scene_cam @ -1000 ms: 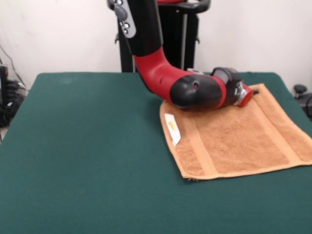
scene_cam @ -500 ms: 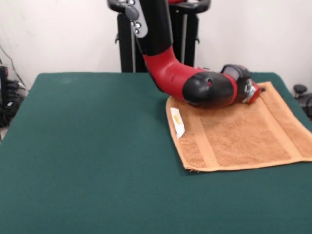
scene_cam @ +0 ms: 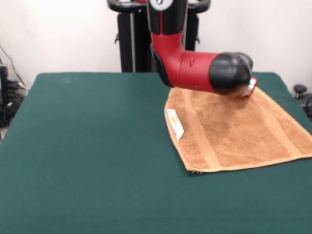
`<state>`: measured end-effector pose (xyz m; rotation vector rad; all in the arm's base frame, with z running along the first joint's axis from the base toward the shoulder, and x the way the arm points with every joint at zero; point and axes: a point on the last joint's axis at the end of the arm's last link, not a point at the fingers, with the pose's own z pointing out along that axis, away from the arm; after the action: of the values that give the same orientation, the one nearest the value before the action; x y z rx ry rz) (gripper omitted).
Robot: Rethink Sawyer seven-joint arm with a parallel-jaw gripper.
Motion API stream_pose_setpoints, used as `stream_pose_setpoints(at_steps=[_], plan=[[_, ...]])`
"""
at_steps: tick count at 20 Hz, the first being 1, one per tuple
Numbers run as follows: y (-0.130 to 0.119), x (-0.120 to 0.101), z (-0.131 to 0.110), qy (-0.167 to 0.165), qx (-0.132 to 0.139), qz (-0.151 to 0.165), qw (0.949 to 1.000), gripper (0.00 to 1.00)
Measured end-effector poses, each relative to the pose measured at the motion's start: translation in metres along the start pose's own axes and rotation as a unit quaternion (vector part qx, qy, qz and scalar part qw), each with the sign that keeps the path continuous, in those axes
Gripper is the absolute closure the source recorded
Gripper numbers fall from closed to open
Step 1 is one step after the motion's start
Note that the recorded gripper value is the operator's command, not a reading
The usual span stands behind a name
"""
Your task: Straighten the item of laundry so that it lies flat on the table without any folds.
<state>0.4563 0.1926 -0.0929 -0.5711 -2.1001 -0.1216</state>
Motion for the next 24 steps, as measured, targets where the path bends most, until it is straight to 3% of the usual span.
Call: stream_pose_setpoints(at_steps=[4, 6, 10, 17, 24], plan=[[-0.015, -0.012, -0.039, -0.047, 0.048, -0.015, 0.9976, 0.00], [-0.026, -0.023, -0.072, -0.063, 0.064, -0.013, 0.9959, 0.00], [-0.040, -0.037, -0.113, -0.078, 0.066, -0.002, 0.9948, 0.00], [-0.051, -0.048, -0.164, -0.122, 0.059, 0.008, 0.9907, 0.00], [-0.053, -0.046, -0.177, -0.135, 0.058, 0.010, 0.9891, 0.00]])
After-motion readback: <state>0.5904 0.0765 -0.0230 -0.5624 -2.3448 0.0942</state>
